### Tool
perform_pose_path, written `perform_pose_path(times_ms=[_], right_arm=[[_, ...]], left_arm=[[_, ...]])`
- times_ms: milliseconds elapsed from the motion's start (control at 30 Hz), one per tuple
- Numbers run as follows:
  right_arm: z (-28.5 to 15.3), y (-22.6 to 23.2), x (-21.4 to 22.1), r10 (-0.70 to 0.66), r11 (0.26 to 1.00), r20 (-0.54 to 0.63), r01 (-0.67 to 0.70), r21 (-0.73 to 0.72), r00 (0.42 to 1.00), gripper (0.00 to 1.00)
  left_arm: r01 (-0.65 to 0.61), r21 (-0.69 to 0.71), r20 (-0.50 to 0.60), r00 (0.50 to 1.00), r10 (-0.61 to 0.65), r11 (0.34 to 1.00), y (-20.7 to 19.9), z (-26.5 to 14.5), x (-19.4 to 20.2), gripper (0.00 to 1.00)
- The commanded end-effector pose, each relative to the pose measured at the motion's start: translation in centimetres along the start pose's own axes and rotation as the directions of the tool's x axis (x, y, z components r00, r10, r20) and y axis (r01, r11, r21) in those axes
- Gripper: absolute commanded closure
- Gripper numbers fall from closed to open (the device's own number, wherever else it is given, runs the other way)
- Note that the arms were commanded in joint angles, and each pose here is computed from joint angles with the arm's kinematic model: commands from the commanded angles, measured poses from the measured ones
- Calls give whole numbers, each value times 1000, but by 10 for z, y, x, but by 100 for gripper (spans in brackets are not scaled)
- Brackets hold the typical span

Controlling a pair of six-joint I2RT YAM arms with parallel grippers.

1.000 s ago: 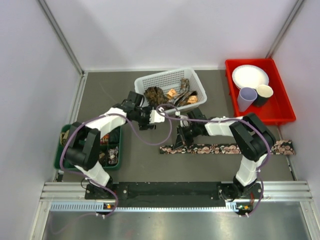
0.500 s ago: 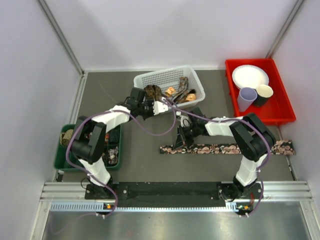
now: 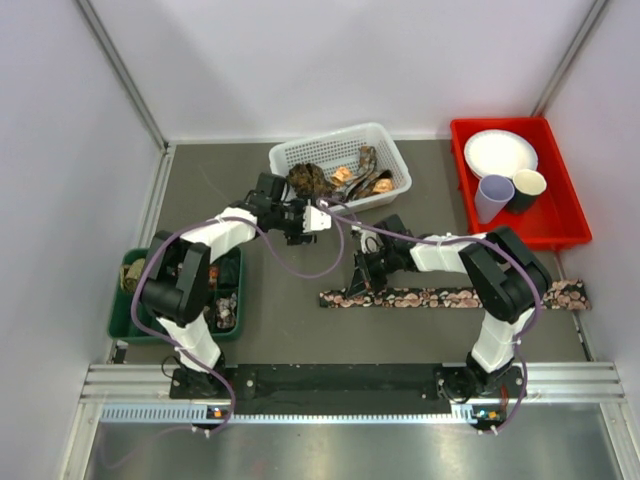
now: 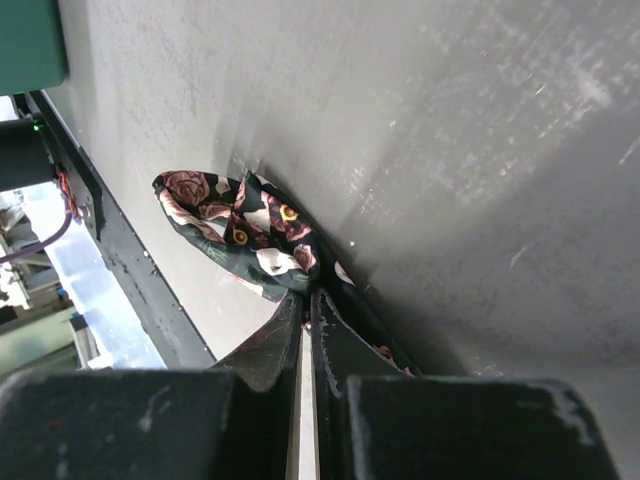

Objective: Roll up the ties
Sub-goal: Roll the tie at the center of the board.

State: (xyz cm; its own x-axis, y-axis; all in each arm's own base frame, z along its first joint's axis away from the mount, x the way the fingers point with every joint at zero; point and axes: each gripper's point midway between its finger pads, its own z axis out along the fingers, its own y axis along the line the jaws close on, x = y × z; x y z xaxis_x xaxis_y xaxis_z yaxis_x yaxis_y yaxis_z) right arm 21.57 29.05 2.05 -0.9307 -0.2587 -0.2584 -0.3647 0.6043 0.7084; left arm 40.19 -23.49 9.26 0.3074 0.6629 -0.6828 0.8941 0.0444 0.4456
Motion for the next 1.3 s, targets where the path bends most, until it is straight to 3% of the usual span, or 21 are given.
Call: perform_pose_path(times_ms=[0, 33, 67, 233, 433, 567, 600, 633, 733, 800, 833, 900, 1000, 1133, 1267], right_arm=[[-5, -11, 2, 64, 997, 4, -64, 45, 998, 100], [-5, -11, 2, 64, 997, 4, -64, 45, 998, 100], [-5, -11, 2, 67, 997, 3, -67, 46, 998, 100], [-6, -11, 2, 63, 997, 7, -63, 47, 998, 100], [-6, -10, 2, 61, 997, 7, -61, 46, 998, 100], [-7, -10, 0, 59, 997, 9, -59, 45, 998, 100], [-6, -10, 1, 59, 997, 7, -59, 45, 998, 100], [-6, -10, 1, 61, 997, 7, -61, 46, 998, 100], [-7, -10, 1, 61, 997, 6, -61, 45, 998, 100], [-7, -9, 2, 64, 997, 5, -64, 45, 998, 100], [-7, -9, 2, 63, 997, 6, -63, 43, 998, 100], [-7, -9, 2, 65, 997, 4, -65, 41, 998, 100], [-7, -9, 3, 70, 997, 0, -70, 41, 998, 100], [-7, -10, 5, 71, 997, -4, -70, 44, 997, 100], [-6, -11, 5, 71, 996, -6, -71, 45, 997, 100]], left_arm=[[-166, 142, 186, 973, 138, 976, -23, -33, -39, 19], [-201, 149, 202, 965, 169, 968, -24, -35, -43, 10], [-202, 164, 207, 964, 167, 966, -29, -37, -44, 8], [-288, 224, 227, 944, 238, 931, -51, -49, -46, 6], [-279, 140, 199, 948, 249, 950, -51, -61, -49, 15], [-286, 206, 203, 948, 245, 936, -72, -68, -49, 32], [-272, 217, 174, 956, 237, 938, -74, -67, -43, 45], [-228, 231, 152, 969, 196, 946, -76, -67, -41, 52], [-137, 247, 76, 990, 122, 959, -71, -55, -24, 65], [-91, 204, 29, 996, 87, 975, -58, -48, -17, 69], [-10, 197, 3, 1000, 10, 980, -58, -41, -11, 71], [10, 126, -7, 1000, -9, 992, -39, -31, -7, 73], [136, -3, -42, 990, -136, 991, -13, -13, 6, 76], [210, -192, -28, 975, -219, 959, 29, -2, 16, 71], [256, -201, 21, 966, -257, 946, 41, 2, 7, 62]])
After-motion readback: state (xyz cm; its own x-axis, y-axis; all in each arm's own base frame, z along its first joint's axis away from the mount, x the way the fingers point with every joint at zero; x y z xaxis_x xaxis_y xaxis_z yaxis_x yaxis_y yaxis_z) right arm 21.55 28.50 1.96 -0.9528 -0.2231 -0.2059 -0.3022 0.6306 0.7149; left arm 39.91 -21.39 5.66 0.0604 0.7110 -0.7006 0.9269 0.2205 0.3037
